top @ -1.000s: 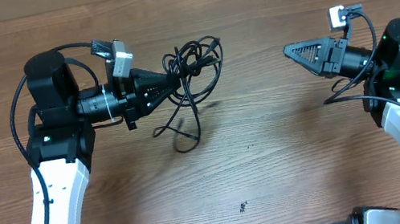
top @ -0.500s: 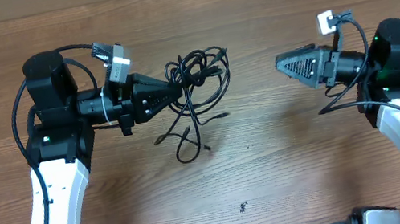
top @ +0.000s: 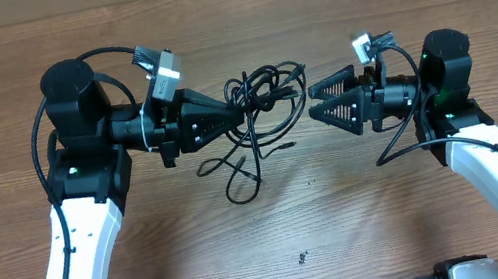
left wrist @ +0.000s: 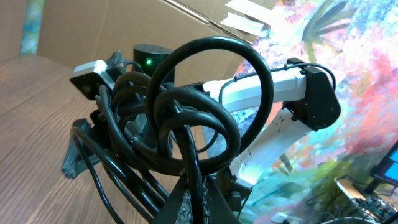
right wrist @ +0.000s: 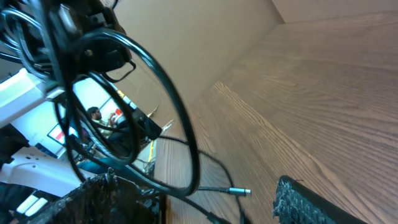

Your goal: Untangle cables

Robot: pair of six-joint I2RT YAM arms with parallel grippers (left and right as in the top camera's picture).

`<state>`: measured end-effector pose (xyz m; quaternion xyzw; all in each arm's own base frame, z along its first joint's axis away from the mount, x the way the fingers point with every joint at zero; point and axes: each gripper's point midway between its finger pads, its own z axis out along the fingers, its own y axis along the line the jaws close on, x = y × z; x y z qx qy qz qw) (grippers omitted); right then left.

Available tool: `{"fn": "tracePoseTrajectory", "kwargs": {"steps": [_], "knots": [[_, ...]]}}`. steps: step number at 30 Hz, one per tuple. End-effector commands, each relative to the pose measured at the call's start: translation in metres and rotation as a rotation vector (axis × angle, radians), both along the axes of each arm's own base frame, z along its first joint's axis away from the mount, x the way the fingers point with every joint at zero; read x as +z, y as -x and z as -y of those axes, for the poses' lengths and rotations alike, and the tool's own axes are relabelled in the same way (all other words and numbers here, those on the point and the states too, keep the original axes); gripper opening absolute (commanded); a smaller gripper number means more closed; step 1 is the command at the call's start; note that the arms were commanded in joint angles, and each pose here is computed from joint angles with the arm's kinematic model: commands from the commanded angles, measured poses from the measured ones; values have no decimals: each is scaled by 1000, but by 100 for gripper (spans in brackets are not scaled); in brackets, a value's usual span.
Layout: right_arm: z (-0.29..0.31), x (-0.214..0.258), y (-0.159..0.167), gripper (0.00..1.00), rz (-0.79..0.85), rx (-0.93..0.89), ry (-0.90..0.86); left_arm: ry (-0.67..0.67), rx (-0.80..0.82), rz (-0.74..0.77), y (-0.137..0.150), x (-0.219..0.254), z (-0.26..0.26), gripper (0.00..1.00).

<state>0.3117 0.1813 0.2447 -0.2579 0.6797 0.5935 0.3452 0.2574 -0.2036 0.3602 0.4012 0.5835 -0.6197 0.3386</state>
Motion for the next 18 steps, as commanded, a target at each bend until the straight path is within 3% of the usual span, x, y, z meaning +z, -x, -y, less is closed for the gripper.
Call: {"fn": "tracePoseTrajectory", "kwargs": {"steps": [1, 18], "knots": [[-3, 6, -2, 82, 52, -6, 8, 0, -43, -29, 10, 7, 4, 5], [-27, 7, 17, 81, 24, 93, -3, -12, 3, 12, 6, 3, 27, 4]]}}
